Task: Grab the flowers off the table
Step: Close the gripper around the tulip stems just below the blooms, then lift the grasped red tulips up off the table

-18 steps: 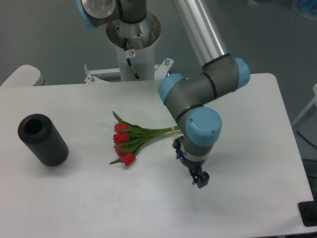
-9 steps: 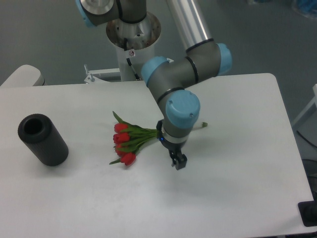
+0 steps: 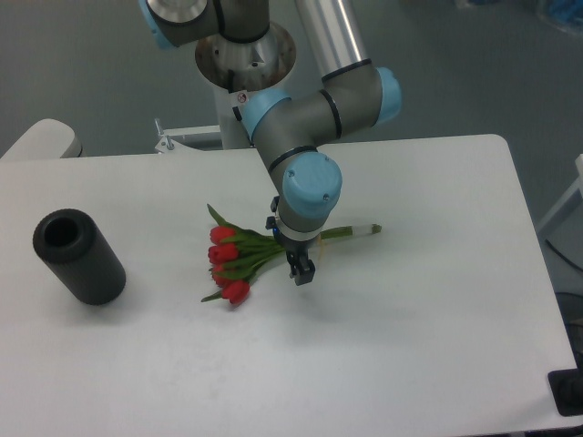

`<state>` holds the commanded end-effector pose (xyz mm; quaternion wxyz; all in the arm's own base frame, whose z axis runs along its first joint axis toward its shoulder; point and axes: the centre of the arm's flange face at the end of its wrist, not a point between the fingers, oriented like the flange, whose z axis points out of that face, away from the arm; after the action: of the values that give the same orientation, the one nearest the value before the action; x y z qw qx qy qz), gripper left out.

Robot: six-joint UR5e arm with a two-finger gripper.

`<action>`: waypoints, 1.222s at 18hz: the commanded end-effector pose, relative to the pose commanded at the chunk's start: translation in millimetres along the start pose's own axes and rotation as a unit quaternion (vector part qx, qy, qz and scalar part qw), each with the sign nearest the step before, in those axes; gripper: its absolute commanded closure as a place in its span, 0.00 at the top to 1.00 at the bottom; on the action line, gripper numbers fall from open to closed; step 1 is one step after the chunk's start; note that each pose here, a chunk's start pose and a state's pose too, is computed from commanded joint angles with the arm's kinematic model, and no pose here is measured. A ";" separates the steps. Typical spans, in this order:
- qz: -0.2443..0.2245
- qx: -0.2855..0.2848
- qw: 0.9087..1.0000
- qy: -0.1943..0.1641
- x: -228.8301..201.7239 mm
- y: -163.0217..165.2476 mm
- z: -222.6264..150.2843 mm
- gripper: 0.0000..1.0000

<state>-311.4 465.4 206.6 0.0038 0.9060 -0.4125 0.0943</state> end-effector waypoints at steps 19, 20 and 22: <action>0.000 -0.013 0.999 -0.045 -14.7 7.9 -13.0 0.27; -0.001 -0.013 0.999 -0.049 -17.1 8.9 -17.2 0.27; -0.005 -0.013 0.999 -0.048 -17.3 10.6 -19.0 0.22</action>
<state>-333.7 472.9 221.4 -0.0039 0.9114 -0.4091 0.0452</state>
